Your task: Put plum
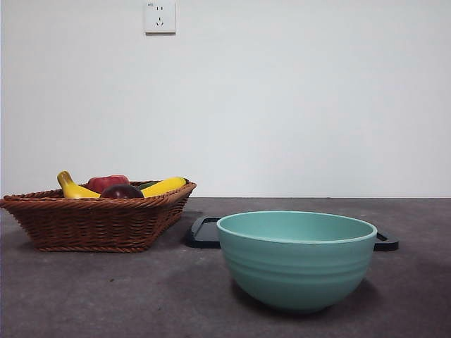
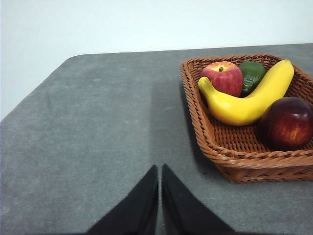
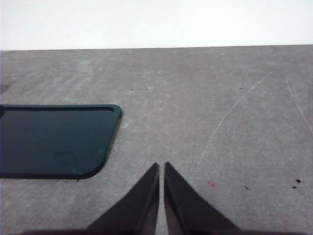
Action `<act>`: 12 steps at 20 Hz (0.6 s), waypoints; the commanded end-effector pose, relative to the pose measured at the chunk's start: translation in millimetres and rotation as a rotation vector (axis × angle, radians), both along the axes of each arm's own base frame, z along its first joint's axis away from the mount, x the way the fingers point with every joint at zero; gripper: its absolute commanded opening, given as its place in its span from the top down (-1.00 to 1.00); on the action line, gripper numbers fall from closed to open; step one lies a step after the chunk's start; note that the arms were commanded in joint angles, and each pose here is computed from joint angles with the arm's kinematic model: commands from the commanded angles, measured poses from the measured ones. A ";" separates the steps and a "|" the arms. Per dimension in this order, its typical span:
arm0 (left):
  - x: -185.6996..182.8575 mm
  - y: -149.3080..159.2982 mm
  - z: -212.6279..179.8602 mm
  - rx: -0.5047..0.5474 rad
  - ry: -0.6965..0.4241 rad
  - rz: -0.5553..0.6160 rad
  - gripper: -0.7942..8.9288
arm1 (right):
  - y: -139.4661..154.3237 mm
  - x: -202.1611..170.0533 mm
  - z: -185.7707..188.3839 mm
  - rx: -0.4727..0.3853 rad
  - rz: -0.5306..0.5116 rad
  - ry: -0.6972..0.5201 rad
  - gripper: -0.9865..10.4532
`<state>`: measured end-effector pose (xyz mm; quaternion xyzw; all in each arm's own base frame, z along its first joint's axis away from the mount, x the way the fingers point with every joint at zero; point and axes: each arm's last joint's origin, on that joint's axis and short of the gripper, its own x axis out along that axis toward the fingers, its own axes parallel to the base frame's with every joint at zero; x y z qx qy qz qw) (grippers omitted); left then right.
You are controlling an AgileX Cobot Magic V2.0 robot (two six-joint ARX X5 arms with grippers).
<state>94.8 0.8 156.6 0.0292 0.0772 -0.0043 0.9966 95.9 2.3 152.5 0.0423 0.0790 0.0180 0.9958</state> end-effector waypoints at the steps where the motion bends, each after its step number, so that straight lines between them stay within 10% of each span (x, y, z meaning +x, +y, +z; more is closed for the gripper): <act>1: 0.8 0.3 -7.1 -0.053 0.022 0.013 0.82 | -0.1 0.3 0.8 0.042 -0.007 -0.015 0.82; 12: 0.4 0.3 -4.5 -0.288 0.016 0.051 0.82 | 0.2 0.7 5.0 0.144 -0.009 -0.053 0.82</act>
